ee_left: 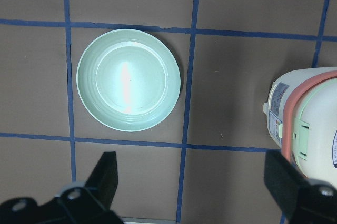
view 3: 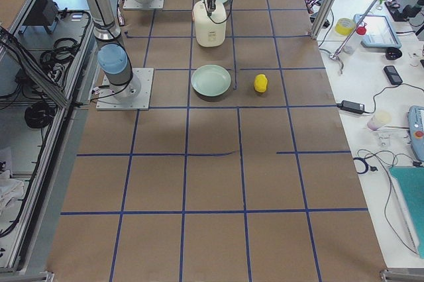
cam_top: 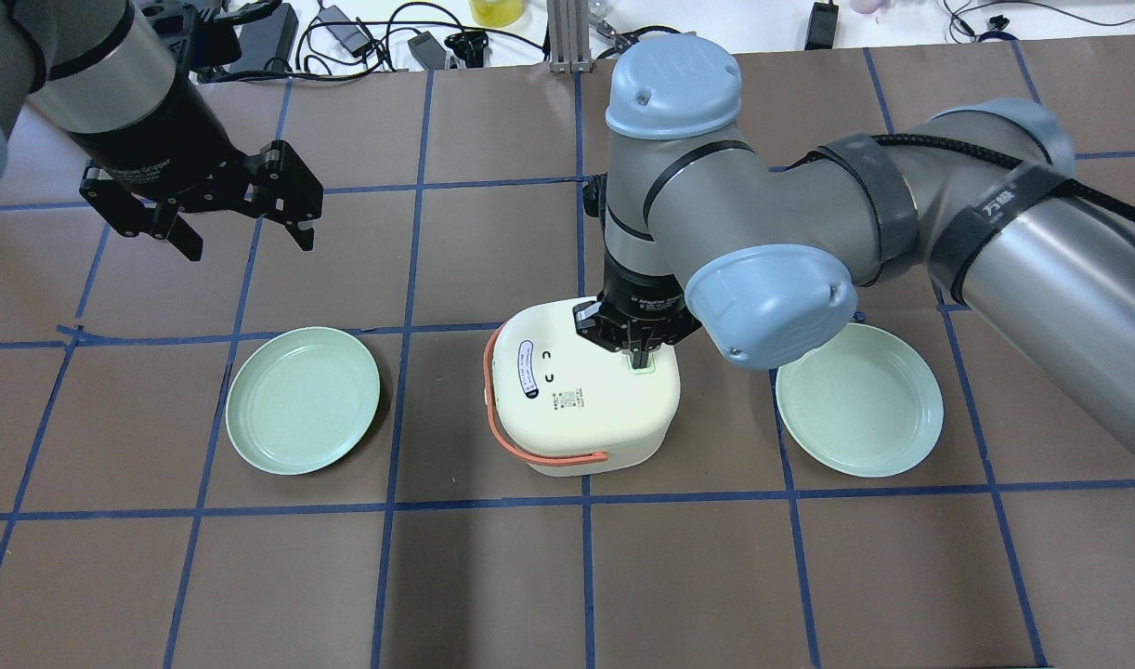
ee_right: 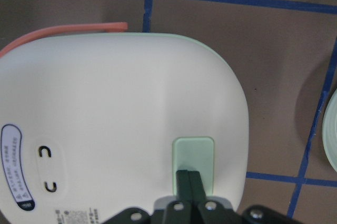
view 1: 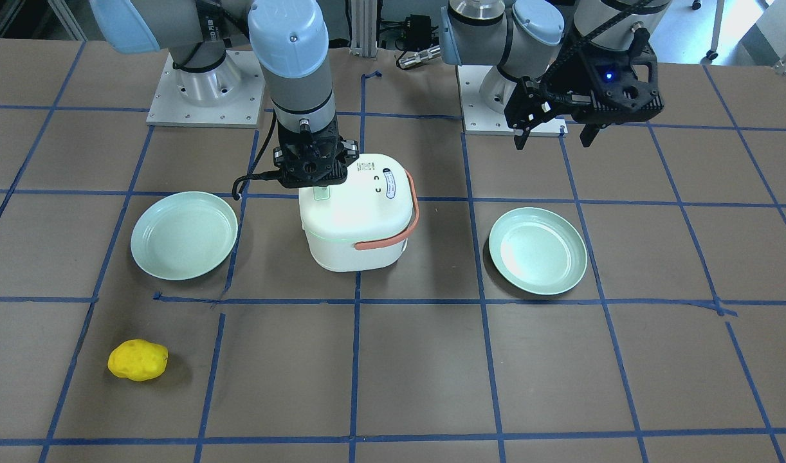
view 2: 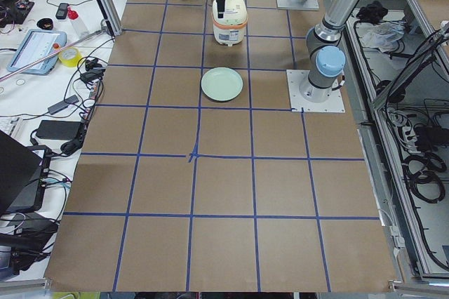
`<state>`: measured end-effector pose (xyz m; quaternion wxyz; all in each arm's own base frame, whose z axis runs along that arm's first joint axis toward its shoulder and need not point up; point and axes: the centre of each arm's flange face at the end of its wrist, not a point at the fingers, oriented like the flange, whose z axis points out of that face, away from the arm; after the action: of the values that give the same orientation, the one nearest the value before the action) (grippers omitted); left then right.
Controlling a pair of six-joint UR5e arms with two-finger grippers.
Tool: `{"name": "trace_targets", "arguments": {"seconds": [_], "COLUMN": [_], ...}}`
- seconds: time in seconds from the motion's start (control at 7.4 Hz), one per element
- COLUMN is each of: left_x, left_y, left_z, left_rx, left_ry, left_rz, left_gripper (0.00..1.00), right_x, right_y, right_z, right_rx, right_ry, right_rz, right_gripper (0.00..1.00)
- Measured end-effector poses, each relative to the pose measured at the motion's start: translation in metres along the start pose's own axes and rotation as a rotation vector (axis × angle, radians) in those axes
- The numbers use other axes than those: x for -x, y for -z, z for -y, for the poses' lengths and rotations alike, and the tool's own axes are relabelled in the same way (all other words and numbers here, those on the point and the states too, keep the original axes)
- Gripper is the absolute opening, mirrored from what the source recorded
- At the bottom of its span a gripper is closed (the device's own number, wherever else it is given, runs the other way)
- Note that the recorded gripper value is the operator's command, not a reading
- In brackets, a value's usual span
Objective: Press rice cooker button
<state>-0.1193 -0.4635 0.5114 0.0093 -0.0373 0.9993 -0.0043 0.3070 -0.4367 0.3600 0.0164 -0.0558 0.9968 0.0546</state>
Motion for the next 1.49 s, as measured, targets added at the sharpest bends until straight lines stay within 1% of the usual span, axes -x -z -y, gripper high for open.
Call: {"name": "trace_targets", "arguments": {"seconds": [0.27,0.41,0.54,0.81,1.08,1.22,1.35,1.49], "left_x": [0.0,0.0,0.0,0.0,0.0,0.0,0.0,0.0], "left_y": [0.0,0.0,0.0,0.0,0.0,0.0,0.0,0.0], "left_z": [0.0,0.0,0.0,0.0,0.0,0.0,0.0,0.0], "left_rx": [0.0,0.0,0.0,0.0,0.0,0.0,0.0,0.0], "left_ry": [0.0,0.0,0.0,0.0,0.0,0.0,0.0,0.0], "left_rz": [0.0,0.0,0.0,0.0,0.0,0.0,0.0,0.0], "left_gripper": [1.0,1.0,1.0,1.0,1.0,1.0,1.0,1.0], "right_x": [0.0,0.0,0.0,-0.004,-0.014,-0.024,-0.043,-0.071], "right_y": [-0.003,-0.003,0.001,0.026,0.066,0.086,0.105,0.125], "right_z": [0.002,0.003,0.005,0.003,-0.001,0.002,0.011,0.023], "right_rx": [-0.006,-0.014,-0.026,-0.072,-0.105,-0.123,-0.142,-0.166], "right_ry": [0.001,0.001,0.001,0.003,-0.001,-0.003,0.001,-0.01], "right_rz": [0.001,0.002,-0.001,-0.038,-0.089,-0.111,-0.116,-0.108], "right_gripper": [0.0,0.83,1.0,1.0,1.0,1.0,1.0,1.0]}}
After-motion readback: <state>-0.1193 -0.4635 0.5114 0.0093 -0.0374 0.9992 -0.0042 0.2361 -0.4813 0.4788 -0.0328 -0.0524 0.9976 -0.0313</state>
